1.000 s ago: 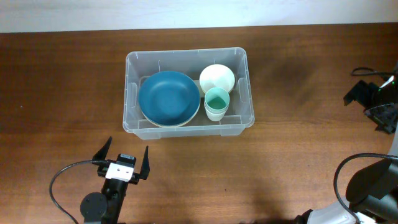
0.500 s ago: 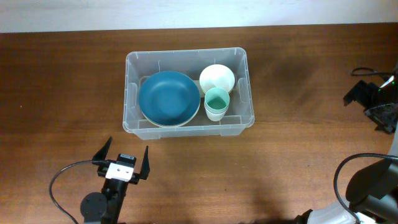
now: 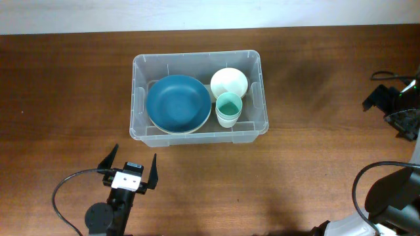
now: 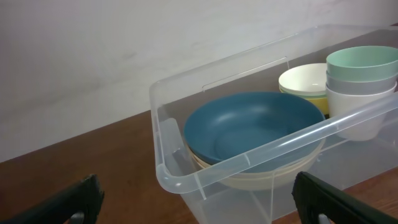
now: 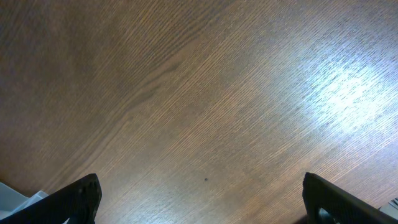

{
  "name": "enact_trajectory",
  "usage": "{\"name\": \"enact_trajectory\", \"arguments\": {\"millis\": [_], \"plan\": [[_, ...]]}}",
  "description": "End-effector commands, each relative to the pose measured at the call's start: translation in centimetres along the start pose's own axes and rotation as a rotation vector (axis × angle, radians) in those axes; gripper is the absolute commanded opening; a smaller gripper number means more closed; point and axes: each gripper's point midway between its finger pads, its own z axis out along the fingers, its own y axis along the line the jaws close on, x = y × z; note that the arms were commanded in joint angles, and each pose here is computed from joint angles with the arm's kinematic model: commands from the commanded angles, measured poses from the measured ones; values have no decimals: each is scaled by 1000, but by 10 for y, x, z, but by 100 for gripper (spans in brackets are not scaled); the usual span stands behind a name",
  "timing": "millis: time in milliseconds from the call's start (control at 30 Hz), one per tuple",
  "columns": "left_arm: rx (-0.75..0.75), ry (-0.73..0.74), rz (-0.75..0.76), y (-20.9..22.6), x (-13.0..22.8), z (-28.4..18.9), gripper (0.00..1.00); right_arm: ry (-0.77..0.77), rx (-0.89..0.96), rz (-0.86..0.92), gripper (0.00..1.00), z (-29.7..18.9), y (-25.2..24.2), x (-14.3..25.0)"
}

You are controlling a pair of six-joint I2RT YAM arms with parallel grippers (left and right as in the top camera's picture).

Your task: Pack container

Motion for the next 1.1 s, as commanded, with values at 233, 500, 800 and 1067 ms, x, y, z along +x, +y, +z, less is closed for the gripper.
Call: {"name": "enact_trajectory", "arguments": {"millis": [233, 500, 800, 1067], "plan": [[-11, 7, 11, 2, 2, 0, 99, -179, -61, -24, 99, -63, 6, 14], [-12, 7, 11, 2, 2, 0, 99, -391, -213, -284, 99, -124, 39, 116], [-11, 7, 11, 2, 2, 0, 99, -763, -548, -461, 99, -120, 55, 174], [-11, 7, 11, 2, 2, 0, 99, -1147, -773, -665, 99, -108, 71, 196]]}}
